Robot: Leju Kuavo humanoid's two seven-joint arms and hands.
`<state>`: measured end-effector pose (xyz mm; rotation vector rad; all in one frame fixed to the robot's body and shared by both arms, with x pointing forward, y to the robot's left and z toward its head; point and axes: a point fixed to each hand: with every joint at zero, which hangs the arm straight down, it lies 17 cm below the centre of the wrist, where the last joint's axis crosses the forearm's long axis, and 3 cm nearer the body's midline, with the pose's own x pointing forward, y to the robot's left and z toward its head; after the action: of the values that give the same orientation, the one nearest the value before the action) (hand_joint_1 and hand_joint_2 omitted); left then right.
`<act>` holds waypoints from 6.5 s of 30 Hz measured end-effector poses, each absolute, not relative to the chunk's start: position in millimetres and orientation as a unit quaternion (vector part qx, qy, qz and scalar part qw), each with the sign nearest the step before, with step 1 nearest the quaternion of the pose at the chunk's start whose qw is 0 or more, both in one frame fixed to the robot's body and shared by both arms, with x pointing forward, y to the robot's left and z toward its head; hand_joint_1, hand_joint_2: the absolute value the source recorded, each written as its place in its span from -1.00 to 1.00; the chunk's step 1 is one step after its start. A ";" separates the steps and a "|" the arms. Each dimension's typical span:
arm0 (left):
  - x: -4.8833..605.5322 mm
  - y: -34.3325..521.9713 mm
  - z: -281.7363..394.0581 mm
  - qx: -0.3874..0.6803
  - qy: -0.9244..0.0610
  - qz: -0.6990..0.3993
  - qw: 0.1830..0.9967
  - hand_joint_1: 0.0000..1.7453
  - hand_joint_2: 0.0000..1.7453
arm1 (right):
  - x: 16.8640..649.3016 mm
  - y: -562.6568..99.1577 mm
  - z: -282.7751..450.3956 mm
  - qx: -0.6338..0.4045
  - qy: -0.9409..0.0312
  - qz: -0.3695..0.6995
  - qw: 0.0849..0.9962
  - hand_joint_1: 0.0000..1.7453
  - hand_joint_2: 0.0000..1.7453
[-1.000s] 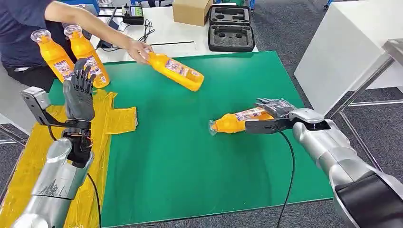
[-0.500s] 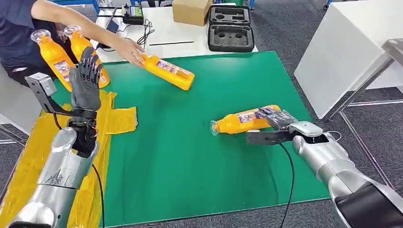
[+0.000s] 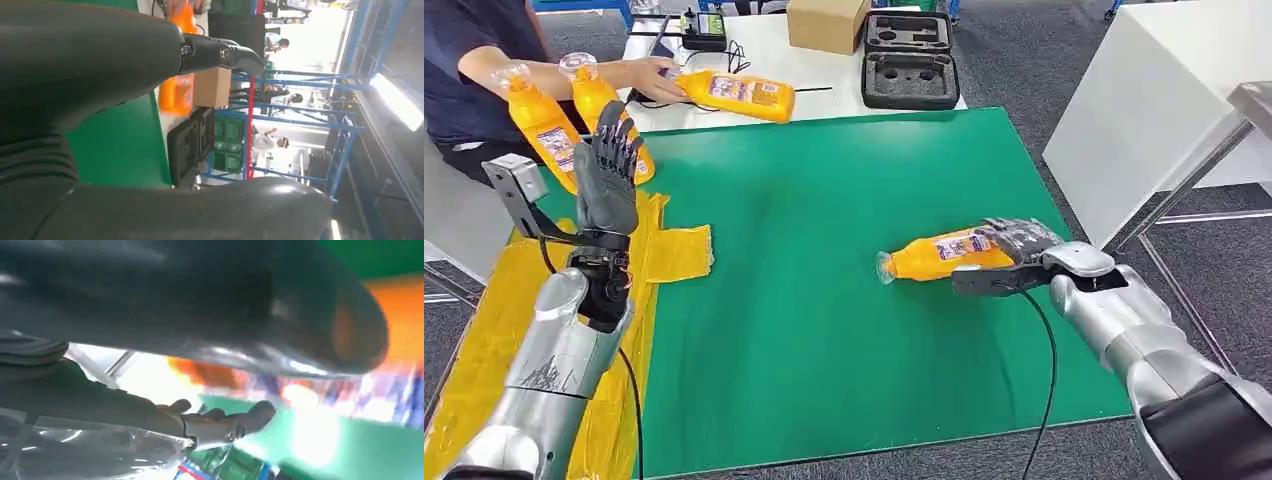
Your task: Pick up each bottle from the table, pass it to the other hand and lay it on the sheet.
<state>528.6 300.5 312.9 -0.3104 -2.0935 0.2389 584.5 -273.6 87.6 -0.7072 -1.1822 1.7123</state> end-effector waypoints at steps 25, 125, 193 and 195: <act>515.0 316.6 284.9 -0.113 -0.854 0.107 0.497 -1.00 -1.00 | 601.9 -253.0 136.7 -0.273 -0.491 0.715 0.416 -1.00 1.00; 506.2 320.2 263.6 -0.104 -0.842 0.120 0.516 -1.00 -1.00 | 511.9 -326.6 45.2 -0.279 -0.492 0.641 0.518 -1.00 1.00; 493.1 347.4 263.3 -0.084 -0.846 0.143 0.507 -1.00 -1.00 | 516.1 -323.3 3.5 -0.232 -0.445 0.649 0.571 1.00 1.00; 494.3 346.8 262.7 -0.085 -0.845 0.144 0.508 -1.00 -1.00 | 516.6 -324.9 3.9 -0.236 -0.448 0.644 0.573 1.00 1.00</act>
<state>494.3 346.8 262.7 -0.2045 -2.0357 0.3477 516.6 -324.9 3.9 -0.5527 -1.0501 1.5095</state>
